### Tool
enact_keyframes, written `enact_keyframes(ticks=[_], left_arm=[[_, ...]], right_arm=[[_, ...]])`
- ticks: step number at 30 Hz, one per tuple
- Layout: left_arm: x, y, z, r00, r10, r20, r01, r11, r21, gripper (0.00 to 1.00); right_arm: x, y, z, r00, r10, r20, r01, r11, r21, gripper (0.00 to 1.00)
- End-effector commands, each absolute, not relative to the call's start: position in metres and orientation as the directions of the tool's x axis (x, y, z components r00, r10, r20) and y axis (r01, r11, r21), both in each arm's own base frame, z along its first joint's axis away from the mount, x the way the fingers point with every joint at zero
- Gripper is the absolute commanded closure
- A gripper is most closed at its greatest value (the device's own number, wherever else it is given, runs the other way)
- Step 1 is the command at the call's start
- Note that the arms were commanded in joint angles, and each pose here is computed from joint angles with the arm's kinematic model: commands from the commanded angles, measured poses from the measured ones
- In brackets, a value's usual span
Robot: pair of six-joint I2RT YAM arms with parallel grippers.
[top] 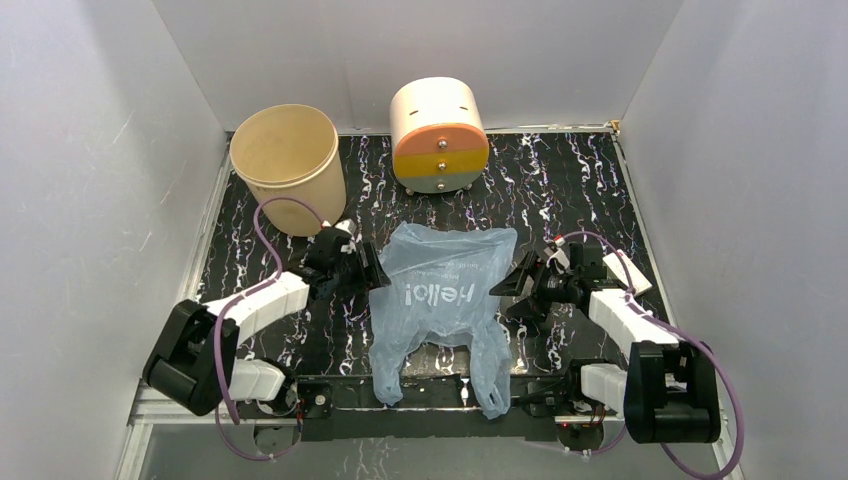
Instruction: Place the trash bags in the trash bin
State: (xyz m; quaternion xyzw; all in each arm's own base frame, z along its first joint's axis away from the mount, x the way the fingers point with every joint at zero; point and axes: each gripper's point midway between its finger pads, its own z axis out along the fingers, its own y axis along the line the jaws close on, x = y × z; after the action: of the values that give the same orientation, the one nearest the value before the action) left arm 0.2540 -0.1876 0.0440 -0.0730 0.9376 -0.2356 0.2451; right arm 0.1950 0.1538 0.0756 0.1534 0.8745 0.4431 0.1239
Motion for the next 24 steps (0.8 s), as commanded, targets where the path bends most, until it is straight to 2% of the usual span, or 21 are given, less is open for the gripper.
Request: enact_keyframes(ticks=[1, 4, 11, 14, 15, 17, 19, 21, 23, 24], left_arm=[[0.235, -0.187, 0.053, -0.869, -0.259, -0.422, 0.004, 0.849, -0.529, 0.28], [0.219, -0.187, 0.058, -0.865, -0.294, -0.408, -0.001, 0.813, -0.583, 0.26], [0.181, -0.195, 0.054, -0.882, -0.351, -0.316, -0.022, 0.7, -0.714, 0.25], [0.169, -0.198, 0.049, -0.904, -0.323, -0.28, -0.019, 0.683, -0.73, 0.28], [0.166, -0.2, 0.049, -0.911, -0.314, -0.269, -0.015, 0.676, -0.737, 0.32], [0.162, -0.202, 0.046, -0.922, -0.293, -0.254, -0.012, 0.676, -0.737, 0.39], [0.165, -0.2, 0.044, -0.918, -0.3, -0.26, -0.017, 0.683, -0.73, 0.57], [0.175, -0.202, 0.049, -0.897, -0.336, -0.286, -0.015, 0.67, -0.742, 0.8], [0.189, -0.208, 0.059, -0.875, -0.364, -0.318, 0.01, 0.644, -0.765, 0.99], [0.197, -0.205, 0.057, -0.867, -0.373, -0.329, -0.004, 0.666, -0.746, 1.0]], right_arm=[[0.206, 0.168, 0.096, -0.933, 0.349, -0.089, 0.092, 0.47, 0.878, 0.13], [0.204, 0.172, 0.095, -0.938, 0.336, -0.089, 0.082, 0.463, 0.883, 0.21], [0.199, 0.177, 0.083, -0.943, 0.329, -0.046, 0.117, 0.459, 0.88, 0.52], [0.205, 0.178, 0.082, -0.939, 0.339, -0.049, 0.118, 0.454, 0.883, 0.59], [0.208, 0.178, 0.082, -0.937, 0.345, -0.052, 0.119, 0.454, 0.883, 0.65], [0.221, 0.175, 0.084, -0.921, 0.382, -0.079, 0.122, 0.474, 0.872, 0.67], [0.243, 0.169, 0.09, -0.891, 0.429, -0.146, 0.108, 0.514, 0.851, 0.82], [0.264, 0.167, 0.104, -0.868, 0.453, -0.203, 0.078, 0.529, 0.845, 0.88], [0.278, 0.169, 0.118, -0.861, 0.452, -0.232, 0.046, 0.523, 0.851, 0.95], [0.285, 0.168, 0.122, -0.855, 0.459, -0.24, 0.045, 0.528, 0.848, 0.98]])
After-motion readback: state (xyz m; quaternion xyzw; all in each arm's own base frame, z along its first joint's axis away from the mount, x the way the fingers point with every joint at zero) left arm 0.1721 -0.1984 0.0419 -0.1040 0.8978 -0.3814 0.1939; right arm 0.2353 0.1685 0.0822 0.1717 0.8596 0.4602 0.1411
